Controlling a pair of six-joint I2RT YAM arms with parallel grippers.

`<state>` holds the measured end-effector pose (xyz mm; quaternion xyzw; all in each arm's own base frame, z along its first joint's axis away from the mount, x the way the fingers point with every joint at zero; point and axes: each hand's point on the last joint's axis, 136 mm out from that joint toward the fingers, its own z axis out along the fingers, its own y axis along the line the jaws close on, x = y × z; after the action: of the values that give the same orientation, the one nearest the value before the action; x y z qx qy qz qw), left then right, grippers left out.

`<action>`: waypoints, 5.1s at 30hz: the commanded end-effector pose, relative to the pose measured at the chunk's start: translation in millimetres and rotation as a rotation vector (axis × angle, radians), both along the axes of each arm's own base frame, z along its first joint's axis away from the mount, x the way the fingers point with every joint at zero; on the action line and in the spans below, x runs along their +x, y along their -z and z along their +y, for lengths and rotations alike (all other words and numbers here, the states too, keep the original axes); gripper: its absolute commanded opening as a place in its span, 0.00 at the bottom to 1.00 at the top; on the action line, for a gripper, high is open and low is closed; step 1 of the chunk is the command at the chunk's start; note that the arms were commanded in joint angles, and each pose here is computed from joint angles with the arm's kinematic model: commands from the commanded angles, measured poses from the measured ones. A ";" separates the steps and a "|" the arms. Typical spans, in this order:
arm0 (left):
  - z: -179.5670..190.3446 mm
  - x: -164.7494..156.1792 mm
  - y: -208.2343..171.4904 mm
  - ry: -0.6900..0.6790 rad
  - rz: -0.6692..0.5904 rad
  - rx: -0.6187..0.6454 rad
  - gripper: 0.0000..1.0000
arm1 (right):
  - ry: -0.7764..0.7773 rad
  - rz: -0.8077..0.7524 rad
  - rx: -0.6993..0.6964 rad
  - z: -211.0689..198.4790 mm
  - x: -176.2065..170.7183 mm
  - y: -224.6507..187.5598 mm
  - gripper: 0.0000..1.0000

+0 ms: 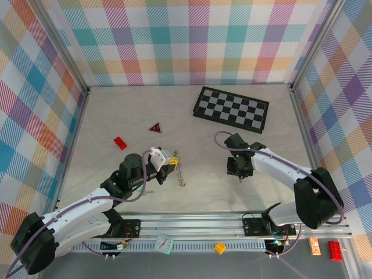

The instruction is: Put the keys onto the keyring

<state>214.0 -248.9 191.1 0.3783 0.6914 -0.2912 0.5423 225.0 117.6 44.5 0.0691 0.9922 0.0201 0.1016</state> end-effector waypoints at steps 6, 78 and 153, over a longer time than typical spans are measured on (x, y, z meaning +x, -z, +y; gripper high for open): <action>-6.6 -0.2 -25.1 0.016 -0.052 -0.069 0.00 | 0.039 0.022 -0.095 -17.6 8.4 9.2 0.38; -9.7 1.5 -12.0 0.021 -0.007 -0.030 0.00 | -0.442 0.006 0.283 111.3 28.6 -7.5 0.00; -5.2 6.3 -7.0 -0.018 0.004 -0.015 0.00 | -0.481 -0.001 0.214 110.7 35.1 -13.5 0.00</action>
<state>216.3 -250.9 172.8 0.3809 0.7105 -0.2864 0.5178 257.9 221.5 33.0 -0.1390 0.9804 0.1273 0.0569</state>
